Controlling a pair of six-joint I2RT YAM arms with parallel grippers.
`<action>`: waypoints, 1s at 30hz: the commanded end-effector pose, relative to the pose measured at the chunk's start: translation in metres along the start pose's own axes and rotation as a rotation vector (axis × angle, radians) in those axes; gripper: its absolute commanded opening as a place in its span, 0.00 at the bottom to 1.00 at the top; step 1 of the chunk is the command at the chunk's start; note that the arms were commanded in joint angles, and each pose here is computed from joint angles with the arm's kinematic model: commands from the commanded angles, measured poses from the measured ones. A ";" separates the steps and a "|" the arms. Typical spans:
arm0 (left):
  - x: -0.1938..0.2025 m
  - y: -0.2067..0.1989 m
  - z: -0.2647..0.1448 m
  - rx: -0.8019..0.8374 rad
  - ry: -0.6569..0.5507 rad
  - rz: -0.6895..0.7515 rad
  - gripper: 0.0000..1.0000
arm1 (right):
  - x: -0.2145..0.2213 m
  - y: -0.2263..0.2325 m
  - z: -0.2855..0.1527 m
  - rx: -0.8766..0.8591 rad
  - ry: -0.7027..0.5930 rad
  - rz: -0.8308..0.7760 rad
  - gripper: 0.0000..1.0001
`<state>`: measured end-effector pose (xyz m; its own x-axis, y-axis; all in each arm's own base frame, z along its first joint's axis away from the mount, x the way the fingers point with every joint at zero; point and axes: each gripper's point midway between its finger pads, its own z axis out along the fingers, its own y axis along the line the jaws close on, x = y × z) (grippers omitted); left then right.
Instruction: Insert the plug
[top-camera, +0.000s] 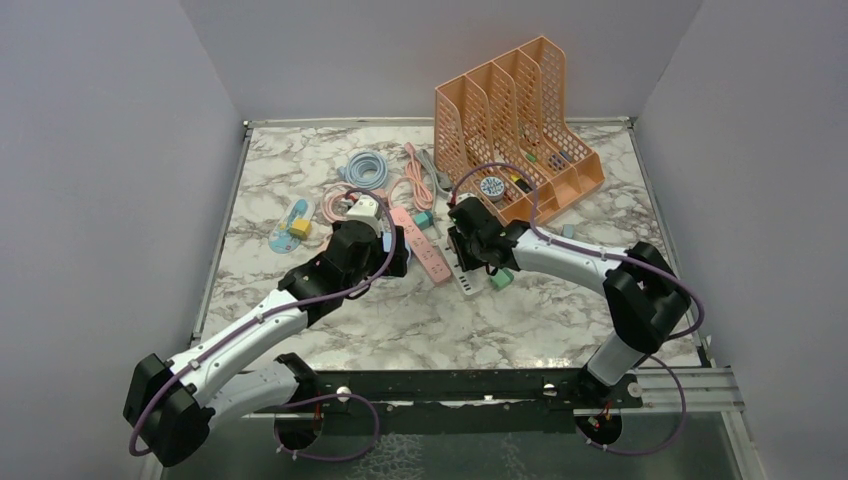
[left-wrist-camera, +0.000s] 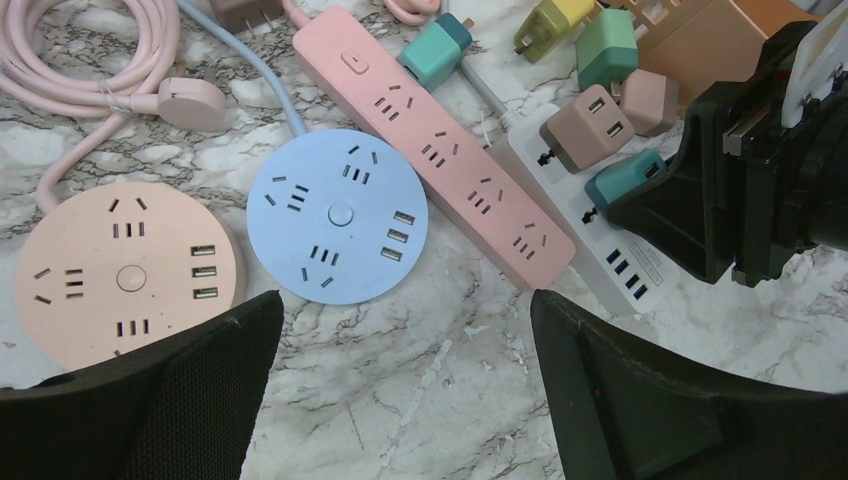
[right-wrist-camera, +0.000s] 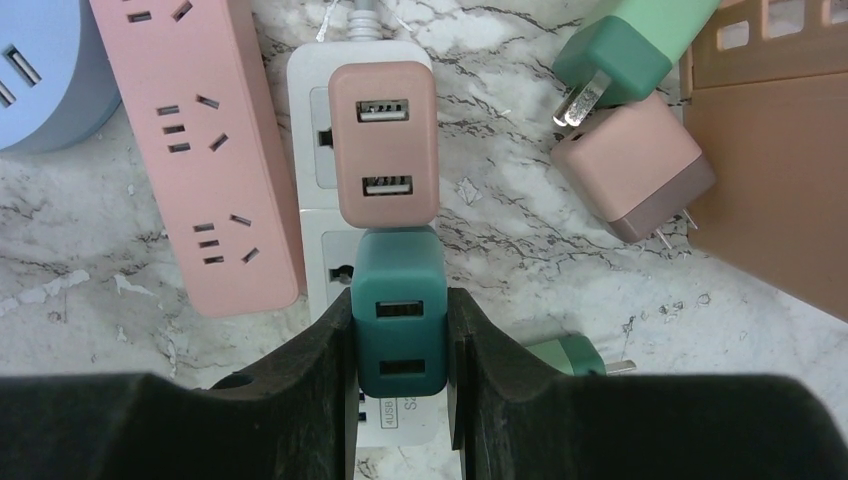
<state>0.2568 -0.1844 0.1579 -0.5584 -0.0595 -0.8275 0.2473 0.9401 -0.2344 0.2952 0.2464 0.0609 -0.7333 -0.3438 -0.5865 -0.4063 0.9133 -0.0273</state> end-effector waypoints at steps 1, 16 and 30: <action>-0.013 0.001 -0.002 -0.037 -0.025 -0.046 0.97 | 0.044 -0.023 0.018 0.121 0.152 -0.019 0.01; -0.013 0.001 -0.002 -0.037 -0.004 -0.077 0.98 | 0.090 -0.010 0.027 0.072 0.367 0.003 0.01; -0.018 0.015 0.003 -0.078 0.024 -0.137 0.99 | 0.024 -0.005 -0.039 0.008 0.172 0.068 0.57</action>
<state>0.2690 -0.1712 0.1602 -0.6018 -0.1454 -0.7853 0.1219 0.9550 -0.2703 0.2658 0.2263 0.0600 -0.8367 -0.3298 -0.4373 -0.3556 0.9343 -0.0242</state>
